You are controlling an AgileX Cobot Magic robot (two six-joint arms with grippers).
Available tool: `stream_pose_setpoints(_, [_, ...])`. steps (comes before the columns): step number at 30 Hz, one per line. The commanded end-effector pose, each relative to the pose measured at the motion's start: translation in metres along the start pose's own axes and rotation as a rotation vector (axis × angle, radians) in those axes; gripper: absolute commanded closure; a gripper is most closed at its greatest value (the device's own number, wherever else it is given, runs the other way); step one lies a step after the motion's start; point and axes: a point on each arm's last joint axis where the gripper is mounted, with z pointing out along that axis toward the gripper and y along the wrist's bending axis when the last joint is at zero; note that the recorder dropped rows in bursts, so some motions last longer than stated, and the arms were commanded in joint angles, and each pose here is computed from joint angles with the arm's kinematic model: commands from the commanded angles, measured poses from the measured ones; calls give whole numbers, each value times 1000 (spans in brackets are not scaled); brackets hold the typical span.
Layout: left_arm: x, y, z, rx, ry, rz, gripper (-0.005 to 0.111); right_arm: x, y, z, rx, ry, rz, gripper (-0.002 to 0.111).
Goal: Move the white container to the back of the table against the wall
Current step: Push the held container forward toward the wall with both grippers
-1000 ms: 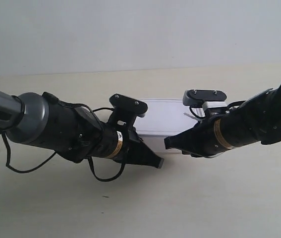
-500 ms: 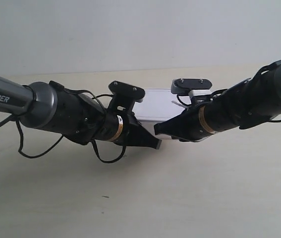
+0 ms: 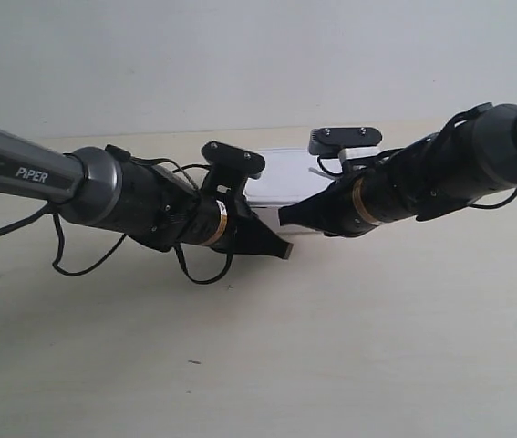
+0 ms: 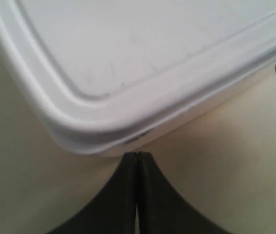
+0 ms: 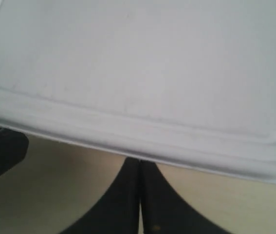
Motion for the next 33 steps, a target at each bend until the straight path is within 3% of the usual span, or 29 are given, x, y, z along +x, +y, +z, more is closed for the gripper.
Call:
stream_pose_setpoints(1, [-9, 2, 2, -5, -26, 42, 107, -9, -1, 8, 12, -23, -7, 108])
stream_pose_setpoints(11, [-20, 11, 9, -20, -58, 31, 107, -20, -22, 13, 56, -54, 33, 108])
stream_pose_setpoints(24, [-30, 16, 22, -40, -90, 25, 107, -32, -26, 28, 59, -80, 45, 108])
stream_pose_setpoints(33, [-40, 34, 28, -72, -121, 3, 107, -40, -33, 34, 59, -97, 57, 108])
